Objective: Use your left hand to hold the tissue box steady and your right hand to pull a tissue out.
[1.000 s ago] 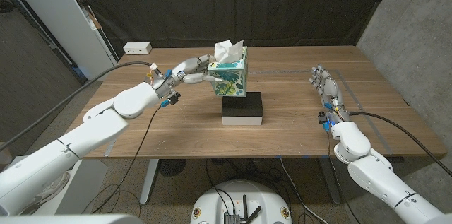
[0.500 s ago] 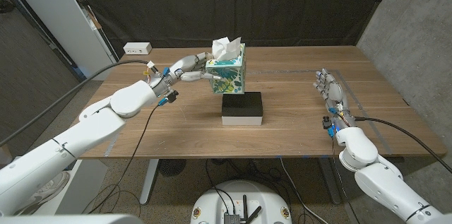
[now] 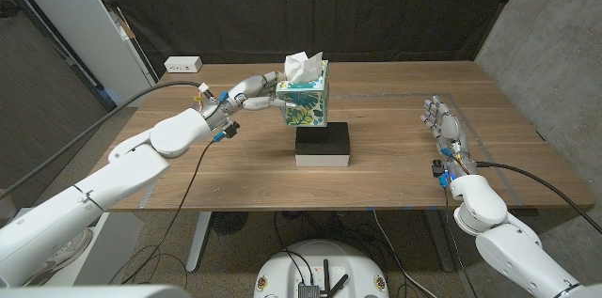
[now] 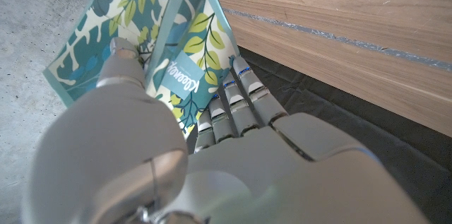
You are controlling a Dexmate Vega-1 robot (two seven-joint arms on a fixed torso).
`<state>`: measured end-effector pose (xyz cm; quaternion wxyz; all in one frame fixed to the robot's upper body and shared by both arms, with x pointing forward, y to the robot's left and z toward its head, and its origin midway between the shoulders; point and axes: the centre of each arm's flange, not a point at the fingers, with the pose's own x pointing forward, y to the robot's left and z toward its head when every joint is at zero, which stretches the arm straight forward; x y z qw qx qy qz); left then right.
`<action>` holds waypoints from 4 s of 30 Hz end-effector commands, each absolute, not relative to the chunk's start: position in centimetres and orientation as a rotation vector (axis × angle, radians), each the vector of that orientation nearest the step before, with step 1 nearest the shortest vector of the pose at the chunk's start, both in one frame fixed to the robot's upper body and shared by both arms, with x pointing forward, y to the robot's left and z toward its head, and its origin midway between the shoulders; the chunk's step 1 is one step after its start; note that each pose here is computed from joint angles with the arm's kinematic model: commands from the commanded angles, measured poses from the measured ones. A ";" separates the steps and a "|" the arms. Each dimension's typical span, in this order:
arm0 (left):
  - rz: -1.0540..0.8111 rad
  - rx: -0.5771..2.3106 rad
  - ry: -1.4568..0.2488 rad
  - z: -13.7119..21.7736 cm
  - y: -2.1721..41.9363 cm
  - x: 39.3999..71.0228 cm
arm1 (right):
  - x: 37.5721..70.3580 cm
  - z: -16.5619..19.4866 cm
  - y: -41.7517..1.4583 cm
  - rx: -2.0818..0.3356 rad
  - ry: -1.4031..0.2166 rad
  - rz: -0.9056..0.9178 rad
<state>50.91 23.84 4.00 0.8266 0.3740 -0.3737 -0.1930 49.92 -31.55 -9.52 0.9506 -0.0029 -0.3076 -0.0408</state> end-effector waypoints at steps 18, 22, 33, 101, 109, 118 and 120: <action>-0.396 0.824 -0.785 3.5 23.5 50.7 | 48.4 -7.1 -30.7 0.074 -0.680 -0.020; -0.389 0.825 -0.787 3.6 23.5 50.5 | 48.2 -6.7 -30.6 0.092 -0.679 -0.011; -0.387 0.831 -0.788 3.6 23.2 50.5 | 47.4 -5.5 -30.4 0.098 -0.692 -0.014; -0.406 0.815 -0.811 3.9 23.1 51.4 | 44.3 1.2 -29.6 0.041 -0.771 0.043; -0.410 0.815 -0.813 3.7 22.9 51.4 | 44.0 2.1 -29.9 -0.152 -0.786 0.046; -0.411 0.813 -0.815 3.6 22.7 51.2 | 43.0 3.1 -29.7 -0.399 -0.808 -0.020; -0.411 0.815 -0.815 3.6 22.7 51.1 | 43.0 3.2 -29.6 -0.417 -0.810 -0.026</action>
